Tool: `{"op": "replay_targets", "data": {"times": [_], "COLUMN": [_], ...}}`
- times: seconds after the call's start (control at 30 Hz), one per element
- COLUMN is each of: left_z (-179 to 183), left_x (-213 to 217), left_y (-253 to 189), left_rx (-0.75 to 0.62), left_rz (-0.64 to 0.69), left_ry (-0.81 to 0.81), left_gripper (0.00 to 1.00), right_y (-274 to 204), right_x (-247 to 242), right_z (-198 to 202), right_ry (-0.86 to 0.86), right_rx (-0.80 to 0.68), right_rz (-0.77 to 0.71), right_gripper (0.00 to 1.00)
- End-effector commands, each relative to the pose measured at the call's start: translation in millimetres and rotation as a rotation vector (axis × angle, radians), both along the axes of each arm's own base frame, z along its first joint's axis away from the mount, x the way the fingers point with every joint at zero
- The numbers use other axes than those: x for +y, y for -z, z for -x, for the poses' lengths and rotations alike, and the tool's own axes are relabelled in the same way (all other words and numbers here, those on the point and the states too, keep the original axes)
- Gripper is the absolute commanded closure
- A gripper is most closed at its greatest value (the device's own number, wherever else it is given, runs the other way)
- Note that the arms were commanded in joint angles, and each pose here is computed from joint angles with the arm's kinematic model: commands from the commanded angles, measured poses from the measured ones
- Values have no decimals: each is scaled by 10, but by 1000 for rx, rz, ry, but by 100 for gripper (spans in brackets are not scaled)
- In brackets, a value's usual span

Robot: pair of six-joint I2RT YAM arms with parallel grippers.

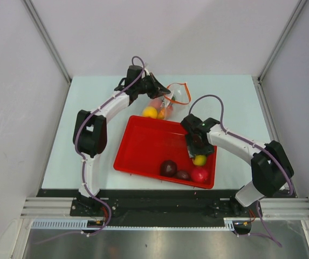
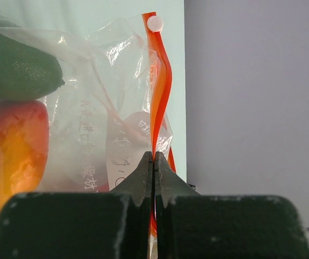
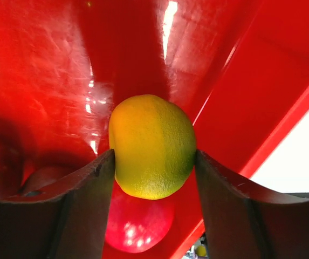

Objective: Open the zip-top bag and remove the fake food

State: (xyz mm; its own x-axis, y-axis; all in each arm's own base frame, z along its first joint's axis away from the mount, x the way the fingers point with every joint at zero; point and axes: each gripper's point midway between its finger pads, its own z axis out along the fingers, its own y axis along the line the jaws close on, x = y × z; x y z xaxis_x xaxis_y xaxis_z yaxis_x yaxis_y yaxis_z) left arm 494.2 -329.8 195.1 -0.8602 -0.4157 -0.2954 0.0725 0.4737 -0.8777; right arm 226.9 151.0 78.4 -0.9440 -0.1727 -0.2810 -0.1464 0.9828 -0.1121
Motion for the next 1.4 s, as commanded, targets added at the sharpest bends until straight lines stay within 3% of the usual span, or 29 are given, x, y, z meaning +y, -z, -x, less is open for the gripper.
{"op": "replay_targets", "data": {"times": [0.0,0.23,0.43,0.53,0.67,0.8,0.9,1.13,1.17,1.37], "left_z": [54,53,61,67,64,64,51,76,75,36], "left_x": [43,42,38,29,24,14,12,-11,-11,-36], "left_y": [-391,-405,-400,-415,-407,-398,-418,-437,-426,-492], "left_rx": [-77,-80,-72,-73,-68,-64,-67,-69,-66,-79], "left_rz": [41,43,52,56,60,66,65,66,65,77], "left_ry": [12,12,10,12,11,15,14,22,22,19], "left_gripper": [100,100,100,100,100,100,100,100,100,100], "right_y": [77,88,-495,-930,-1222,-1526,-1515,-1561,-1522,-1114], "right_x": [33,-24,-17,82,219,385,515,832,858,1004], "right_z": [-71,-52,-341,-674,-1159,-1680,-1974,-2774,-2814,-2927], "right_ry": [5,10,69,89,134,161,158,178,183,206], "right_rx": [-12,-6,-184,-324,-380,-401,-385,-385,-370,-272], "right_rz": [-13,13,-120,-264,-497,-662,-664,-722,-729,-760], "right_gripper": [34,0,0,0,2,11,15,45,56,67]}}
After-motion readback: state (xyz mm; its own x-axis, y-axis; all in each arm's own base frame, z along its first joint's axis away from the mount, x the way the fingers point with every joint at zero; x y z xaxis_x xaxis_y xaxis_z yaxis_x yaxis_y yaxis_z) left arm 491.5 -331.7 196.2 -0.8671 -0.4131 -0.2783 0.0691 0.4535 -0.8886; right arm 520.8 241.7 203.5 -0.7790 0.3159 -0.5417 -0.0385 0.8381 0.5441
